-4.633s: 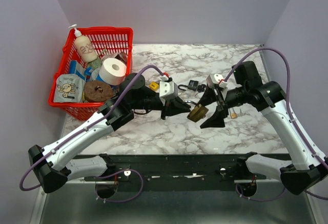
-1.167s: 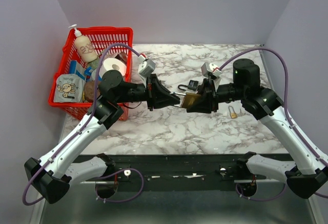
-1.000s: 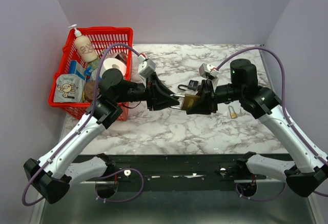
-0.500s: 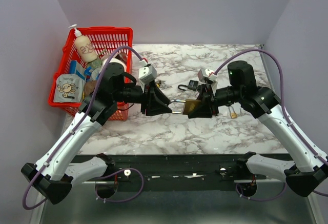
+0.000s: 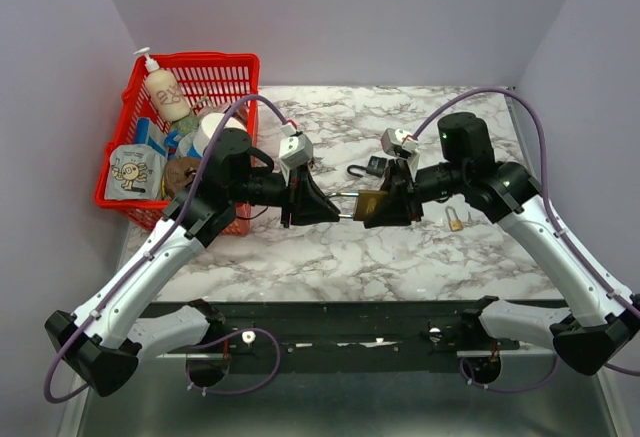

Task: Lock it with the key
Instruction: Lock the lock.

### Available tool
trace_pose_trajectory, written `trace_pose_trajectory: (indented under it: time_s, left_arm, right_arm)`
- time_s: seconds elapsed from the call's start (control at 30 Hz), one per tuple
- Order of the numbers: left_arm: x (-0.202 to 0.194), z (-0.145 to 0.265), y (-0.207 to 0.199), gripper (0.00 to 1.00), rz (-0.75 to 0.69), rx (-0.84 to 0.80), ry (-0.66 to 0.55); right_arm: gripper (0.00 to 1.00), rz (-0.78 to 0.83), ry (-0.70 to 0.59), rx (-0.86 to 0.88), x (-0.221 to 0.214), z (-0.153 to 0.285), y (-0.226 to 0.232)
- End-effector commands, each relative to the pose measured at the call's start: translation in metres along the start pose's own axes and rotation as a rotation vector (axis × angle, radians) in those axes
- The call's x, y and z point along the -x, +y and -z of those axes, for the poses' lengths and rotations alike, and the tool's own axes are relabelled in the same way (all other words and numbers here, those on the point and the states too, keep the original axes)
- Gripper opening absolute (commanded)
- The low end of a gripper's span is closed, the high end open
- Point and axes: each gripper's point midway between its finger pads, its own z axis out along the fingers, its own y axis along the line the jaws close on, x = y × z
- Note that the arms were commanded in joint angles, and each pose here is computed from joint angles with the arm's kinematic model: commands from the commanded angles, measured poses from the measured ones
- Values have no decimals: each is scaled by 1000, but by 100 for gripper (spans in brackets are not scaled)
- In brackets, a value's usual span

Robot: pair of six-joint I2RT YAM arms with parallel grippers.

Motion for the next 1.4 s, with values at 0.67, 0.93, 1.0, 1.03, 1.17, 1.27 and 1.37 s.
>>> trace_pose_trajectory:
  time_s: [0.67, 0.93, 1.0, 1.03, 1.17, 1.27, 1.37]
  left_arm:
    - [2, -28, -10, 0, -6, -23, -47]
    - [3, -42, -9, 0, -6, -38, -68]
    - [3, -47, -14, 0, 5, -54, -71]
    - [3, -50, -13, 0, 2, -61, -79]
    - [2, -57, -13, 0, 18, -81, -89]
    - [1, -62, -12, 0, 16, -87, -84]
    - [1, -59, -10, 0, 18, -75, -79]
  right_arm:
    - [1, 106, -71, 151, 30, -9, 30]
    - [1, 120, -77, 173, 35, -21, 36]
    - [1, 126, -82, 172, 38, -24, 35]
    - [1, 140, -91, 168, 42, -25, 33]
    - [1, 146, -109, 165, 53, -30, 27]
    - [1, 151, -108, 175, 55, -33, 27]
    - [1, 136, -93, 161, 50, -33, 26]
